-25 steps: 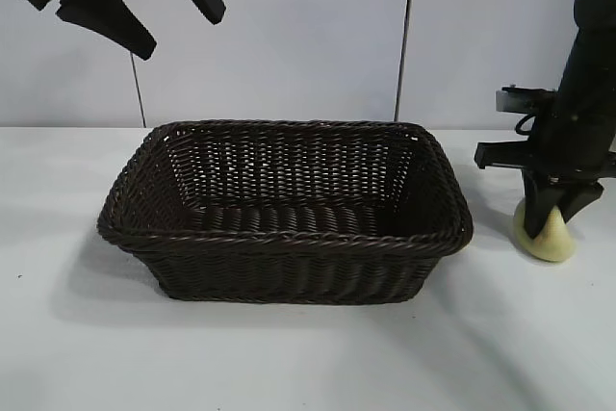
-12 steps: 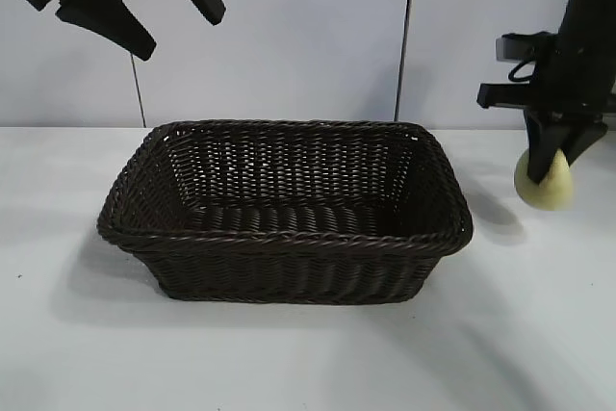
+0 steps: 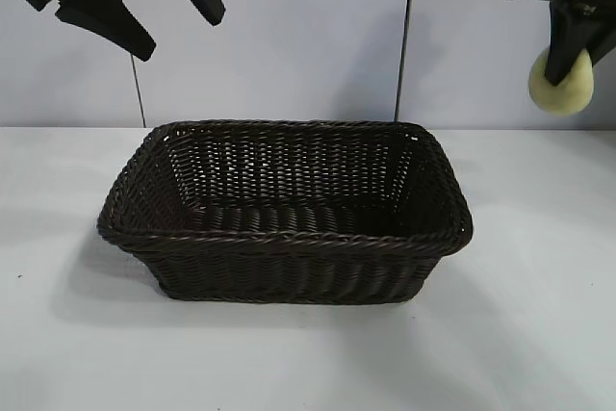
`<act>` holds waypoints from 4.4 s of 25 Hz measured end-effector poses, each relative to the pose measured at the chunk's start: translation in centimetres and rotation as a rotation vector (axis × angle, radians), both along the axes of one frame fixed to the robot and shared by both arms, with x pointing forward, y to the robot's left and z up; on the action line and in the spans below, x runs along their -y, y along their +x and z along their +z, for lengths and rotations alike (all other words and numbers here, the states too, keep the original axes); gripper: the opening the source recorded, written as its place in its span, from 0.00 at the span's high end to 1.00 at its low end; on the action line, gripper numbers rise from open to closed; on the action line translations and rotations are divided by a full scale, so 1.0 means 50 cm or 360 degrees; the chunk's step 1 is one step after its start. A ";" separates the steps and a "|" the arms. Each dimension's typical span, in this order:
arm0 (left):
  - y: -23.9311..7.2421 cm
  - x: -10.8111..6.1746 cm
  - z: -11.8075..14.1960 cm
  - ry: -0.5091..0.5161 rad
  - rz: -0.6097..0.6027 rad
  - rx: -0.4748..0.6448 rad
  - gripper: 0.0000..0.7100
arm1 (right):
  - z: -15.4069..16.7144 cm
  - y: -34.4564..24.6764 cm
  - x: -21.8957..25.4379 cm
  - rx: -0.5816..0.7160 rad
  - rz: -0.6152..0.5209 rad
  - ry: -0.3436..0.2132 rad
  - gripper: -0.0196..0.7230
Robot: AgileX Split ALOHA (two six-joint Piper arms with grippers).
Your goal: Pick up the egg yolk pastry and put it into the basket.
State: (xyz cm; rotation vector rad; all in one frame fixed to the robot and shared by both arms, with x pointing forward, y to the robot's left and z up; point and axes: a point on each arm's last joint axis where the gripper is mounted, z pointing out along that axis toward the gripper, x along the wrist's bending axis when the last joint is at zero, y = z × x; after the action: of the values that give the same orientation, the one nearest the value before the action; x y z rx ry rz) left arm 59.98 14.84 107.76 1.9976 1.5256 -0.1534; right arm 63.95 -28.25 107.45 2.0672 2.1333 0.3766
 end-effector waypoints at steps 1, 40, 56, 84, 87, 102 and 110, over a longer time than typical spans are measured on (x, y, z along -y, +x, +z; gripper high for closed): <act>0.000 0.000 0.000 0.0000 0.0000 0.0000 0.24 | 0.012 -0.006 -0.001 0.0017 0.0000 0.0007 0.87; -0.002 0.000 -0.001 0.0003 -0.0008 -0.0013 0.24 | -0.079 -0.044 -0.337 -0.0150 0.0550 0.0292 0.87; -0.002 0.000 -0.001 0.0003 -0.0009 -0.0015 0.24 | -0.106 -0.028 -0.346 -0.0135 0.0526 0.0318 0.51; -0.003 0.000 -0.001 0.0006 -0.0015 -0.0025 0.24 | 0.066 -0.047 -0.234 0.0108 0.0478 0.0313 0.34; -0.003 0.000 -0.001 0.0006 -0.0015 -0.0025 0.24 | 0.066 -0.047 -0.233 0.0108 0.0479 0.0312 0.34; -0.003 0.000 -0.001 0.0006 -0.0015 -0.0025 0.24 | 0.065 -0.046 -0.230 0.0112 0.0479 0.0277 0.34; -0.001 0.000 0.000 0.0002 -0.0006 -0.0010 0.24 | 0.065 -0.046 -0.230 0.0112 0.0479 0.0275 0.34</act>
State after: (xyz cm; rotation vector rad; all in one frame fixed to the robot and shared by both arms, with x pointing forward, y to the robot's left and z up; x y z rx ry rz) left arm 59.92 14.84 107.74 2.0030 1.5265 -0.1604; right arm 61.63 -16.76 110.70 1.7790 2.4491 0.6822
